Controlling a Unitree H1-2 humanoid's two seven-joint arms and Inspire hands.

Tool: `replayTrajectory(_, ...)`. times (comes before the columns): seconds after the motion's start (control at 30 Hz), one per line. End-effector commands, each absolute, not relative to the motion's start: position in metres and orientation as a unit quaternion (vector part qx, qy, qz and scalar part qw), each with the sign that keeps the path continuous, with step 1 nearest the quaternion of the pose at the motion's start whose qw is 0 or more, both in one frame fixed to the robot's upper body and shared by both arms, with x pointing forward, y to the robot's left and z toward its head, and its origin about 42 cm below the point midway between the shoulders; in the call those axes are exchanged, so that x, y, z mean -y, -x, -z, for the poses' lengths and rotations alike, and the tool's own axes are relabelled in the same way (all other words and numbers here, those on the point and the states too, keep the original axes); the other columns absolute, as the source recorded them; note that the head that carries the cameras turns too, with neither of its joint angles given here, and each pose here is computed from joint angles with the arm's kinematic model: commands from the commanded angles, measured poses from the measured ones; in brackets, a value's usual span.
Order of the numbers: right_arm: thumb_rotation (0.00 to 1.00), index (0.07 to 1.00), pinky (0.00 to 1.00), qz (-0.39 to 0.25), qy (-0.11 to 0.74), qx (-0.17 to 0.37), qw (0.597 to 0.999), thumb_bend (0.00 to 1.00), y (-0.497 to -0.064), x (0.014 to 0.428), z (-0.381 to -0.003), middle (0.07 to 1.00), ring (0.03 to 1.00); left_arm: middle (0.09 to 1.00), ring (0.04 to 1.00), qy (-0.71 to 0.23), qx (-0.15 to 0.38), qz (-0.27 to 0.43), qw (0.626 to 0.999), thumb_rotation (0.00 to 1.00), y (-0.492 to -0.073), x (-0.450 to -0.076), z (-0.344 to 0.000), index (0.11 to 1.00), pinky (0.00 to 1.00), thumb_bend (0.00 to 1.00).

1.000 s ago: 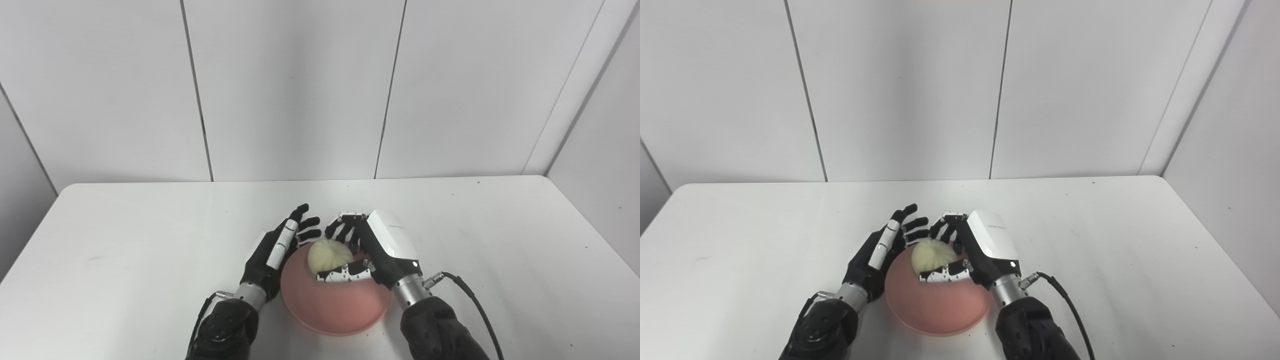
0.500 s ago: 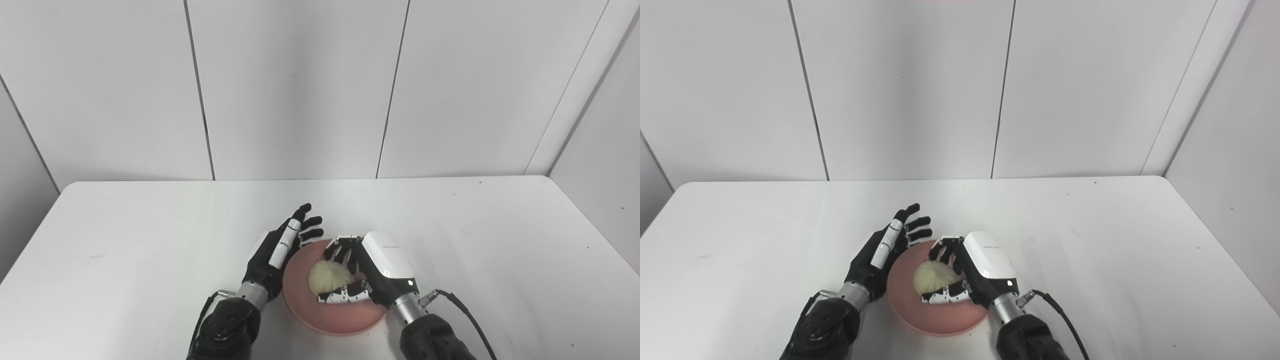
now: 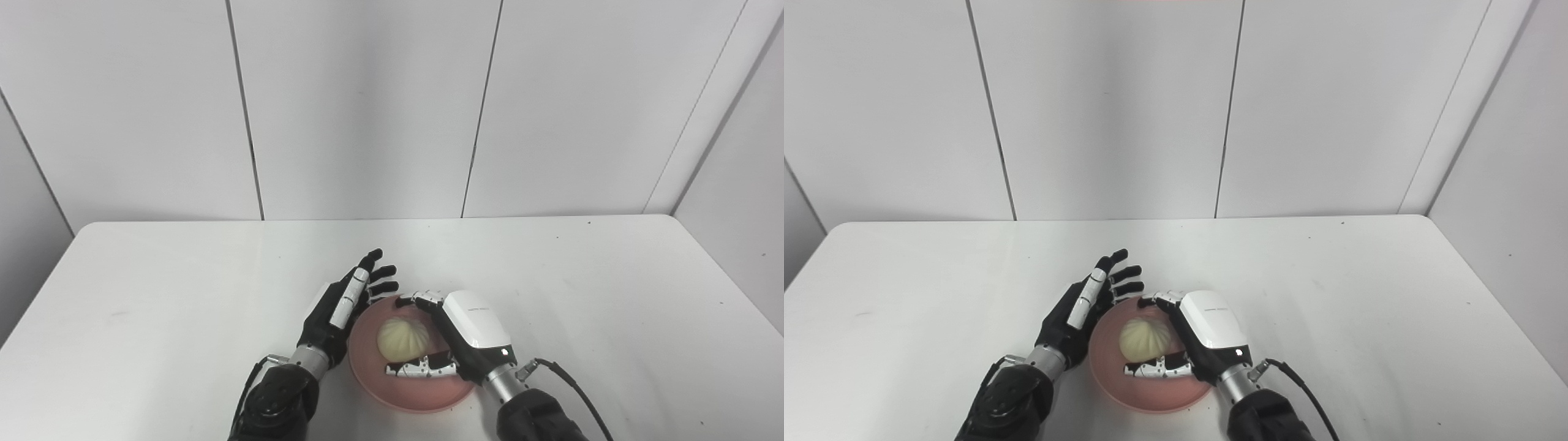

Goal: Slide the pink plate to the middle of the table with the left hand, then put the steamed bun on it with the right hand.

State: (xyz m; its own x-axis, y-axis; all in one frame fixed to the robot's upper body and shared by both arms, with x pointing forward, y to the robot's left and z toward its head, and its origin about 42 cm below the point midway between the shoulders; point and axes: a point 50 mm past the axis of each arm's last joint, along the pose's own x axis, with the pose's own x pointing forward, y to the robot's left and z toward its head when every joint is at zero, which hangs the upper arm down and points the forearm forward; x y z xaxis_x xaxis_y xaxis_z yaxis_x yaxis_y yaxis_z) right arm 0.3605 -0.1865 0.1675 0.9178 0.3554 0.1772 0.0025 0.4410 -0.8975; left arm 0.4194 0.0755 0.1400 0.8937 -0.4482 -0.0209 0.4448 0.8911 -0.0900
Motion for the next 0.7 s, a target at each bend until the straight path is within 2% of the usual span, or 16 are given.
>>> replayTrajectory(0.0, 0.54, 0.726, 0.68, -0.093, 0.505, 0.214, 0.831, 0.82, -0.362, 0.185, -0.19, 0.798, 0.767, 0.847, 0.796, 0.034, -0.06, 0.232, 0.97, 0.9, -0.413, -0.08, -0.125, 0.904, 0.73, 0.72)
replayTrajectory(0.23, 0.59, 0.744, 0.65, -0.065, 0.461, 0.242, 0.851, 0.8, -0.352, 0.187, -0.203, 0.801, 0.756, 0.849, 0.813, 0.039, -0.054, 0.228, 0.971, 0.89, -0.411, -0.084, -0.126, 0.903, 0.74, 0.71)
replayTrajectory(0.33, 0.71, 0.755, 0.62, -0.031, 0.406, 0.268, 0.873, 0.71, -0.345, 0.19, -0.208, 0.799, 0.746, 0.832, 0.799, 0.038, -0.042, 0.219, 0.974, 0.89, -0.409, -0.088, -0.126, 0.885, 0.75, 0.73)
replayTrajectory(0.37, 0.76, 0.767, 0.62, -0.02, 0.392, 0.277, 0.877, 0.71, -0.345, 0.191, -0.209, 0.802, 0.754, 0.83, 0.794, 0.038, -0.038, 0.216, 0.975, 0.89, -0.409, -0.089, -0.126, 0.886, 0.75, 0.72)
replayTrajectory(0.47, 0.81, 0.781, 0.64, 0.015, 0.353, 0.302, 0.886, 0.7, -0.346, 0.193, -0.21, 0.801, 0.762, 0.829, 0.786, 0.028, -0.02, 0.205, 0.978, 0.89, -0.407, -0.095, -0.127, 0.887, 0.74, 0.71)
replayTrajectory(0.53, 0.85, 0.816, 0.7, 0.04, 0.312, 0.305, 0.899, 0.69, -0.347, 0.194, -0.21, 0.821, 0.789, 0.834, 0.81, 0.022, -0.004, 0.194, 0.981, 0.9, -0.407, -0.1, -0.128, 0.882, 0.74, 0.71)
replayTrajectory(0.67, 0.95, 0.846, 0.69, 0.075, 0.243, 0.291, 0.922, 0.64, -0.355, 0.197, -0.204, 0.827, 0.773, 0.847, 0.84, 0.011, 0.014, 0.167, 0.986, 0.9, -0.404, -0.105, -0.132, 0.888, 0.77, 0.7)
